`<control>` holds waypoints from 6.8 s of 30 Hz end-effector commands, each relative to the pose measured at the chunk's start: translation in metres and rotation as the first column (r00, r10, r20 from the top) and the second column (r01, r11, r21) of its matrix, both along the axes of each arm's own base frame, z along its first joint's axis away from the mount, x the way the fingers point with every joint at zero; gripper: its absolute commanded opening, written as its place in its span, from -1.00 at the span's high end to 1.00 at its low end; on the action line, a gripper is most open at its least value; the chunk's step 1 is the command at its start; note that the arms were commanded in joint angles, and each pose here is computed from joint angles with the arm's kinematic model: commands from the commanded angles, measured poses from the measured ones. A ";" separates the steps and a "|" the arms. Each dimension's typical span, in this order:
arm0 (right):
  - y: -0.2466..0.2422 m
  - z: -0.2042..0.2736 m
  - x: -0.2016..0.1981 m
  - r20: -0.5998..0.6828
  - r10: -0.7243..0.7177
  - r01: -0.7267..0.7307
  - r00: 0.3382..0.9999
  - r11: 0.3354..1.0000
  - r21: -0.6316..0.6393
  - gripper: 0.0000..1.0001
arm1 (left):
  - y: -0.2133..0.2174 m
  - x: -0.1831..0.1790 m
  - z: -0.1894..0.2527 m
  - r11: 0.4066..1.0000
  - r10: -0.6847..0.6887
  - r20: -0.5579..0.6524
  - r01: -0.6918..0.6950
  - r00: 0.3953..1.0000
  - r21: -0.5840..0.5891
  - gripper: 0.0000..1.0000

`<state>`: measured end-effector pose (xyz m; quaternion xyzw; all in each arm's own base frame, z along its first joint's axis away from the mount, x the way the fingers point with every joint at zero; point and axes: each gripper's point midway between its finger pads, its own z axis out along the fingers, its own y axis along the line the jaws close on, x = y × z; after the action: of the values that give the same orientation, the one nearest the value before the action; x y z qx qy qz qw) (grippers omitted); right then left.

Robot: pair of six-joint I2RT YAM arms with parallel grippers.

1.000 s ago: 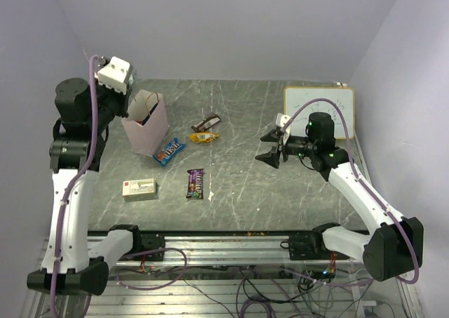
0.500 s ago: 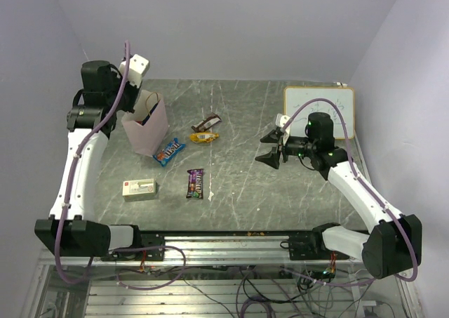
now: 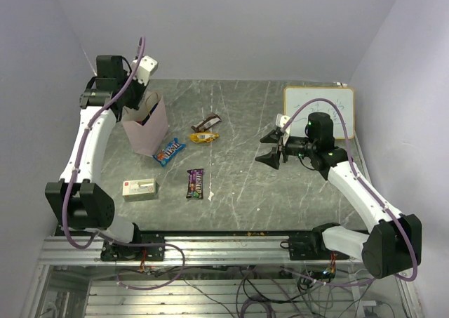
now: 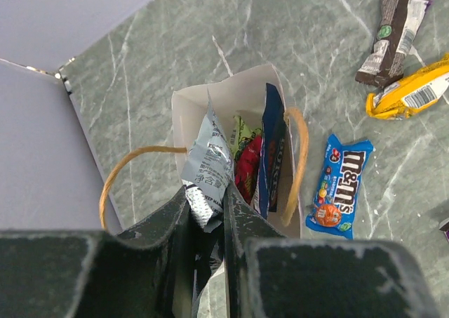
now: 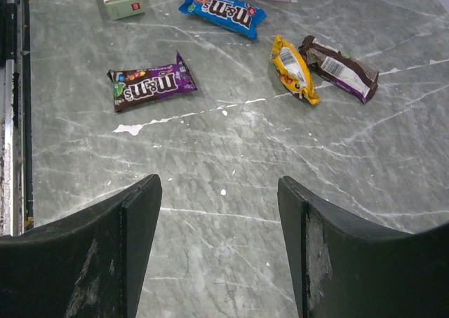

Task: Place the snacks into the paper bag
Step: Place the snack in the paper bag, then pick up the snack from the center of the board.

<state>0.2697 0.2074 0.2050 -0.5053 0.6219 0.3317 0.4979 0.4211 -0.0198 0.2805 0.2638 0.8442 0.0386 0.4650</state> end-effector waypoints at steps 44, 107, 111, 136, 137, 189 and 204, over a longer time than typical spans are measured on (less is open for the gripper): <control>-0.001 -0.007 -0.001 -0.003 0.013 -0.013 1.000 1.000 -0.006 -0.35 | 0.020 0.022 -0.056 0.994 0.035 -0.191 -0.014 0.981 0.108 0.39; -0.019 0.002 0.019 0.013 -0.131 0.131 0.991 0.991 -0.006 -1.00 | -0.119 -0.147 -0.030 0.869 -0.488 -0.112 0.495 0.865 0.034 -0.92; -0.023 0.001 0.021 0.007 -0.139 0.139 0.990 0.990 -0.003 -1.00 | -0.136 -0.148 -0.070 0.819 -0.543 -0.230 0.570 0.807 0.068 -0.90; -0.027 -0.002 0.021 -0.004 -0.135 0.135 0.991 0.991 -0.001 -1.00 | -0.155 -0.133 -0.231 0.583 -0.618 -0.639 0.812 0.458 0.018 -0.61; -0.027 -0.003 0.020 -0.004 -0.133 0.133 0.991 0.991 -0.001 -1.00 | -0.156 -0.133 -0.235 0.578 -0.618 -0.649 0.816 0.444 0.009 -0.59; -0.027 0.003 0.018 0.015 -0.130 0.129 0.991 0.992 0.007 -1.00 | -0.157 -0.148 -0.126 0.713 -0.618 -0.457 0.701 0.640 0.018 0.86; -0.030 0.005 0.019 0.020 -0.137 0.137 0.990 0.991 0.012 -1.00 | -0.110 -0.130 0.008 0.911 -0.357 -0.114 0.372 0.927 0.177 0.86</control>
<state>0.2889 0.1796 0.2039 -0.4588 0.6578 0.3003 0.5164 0.2845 -0.1503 0.2398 0.5259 0.7794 -0.0282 0.3393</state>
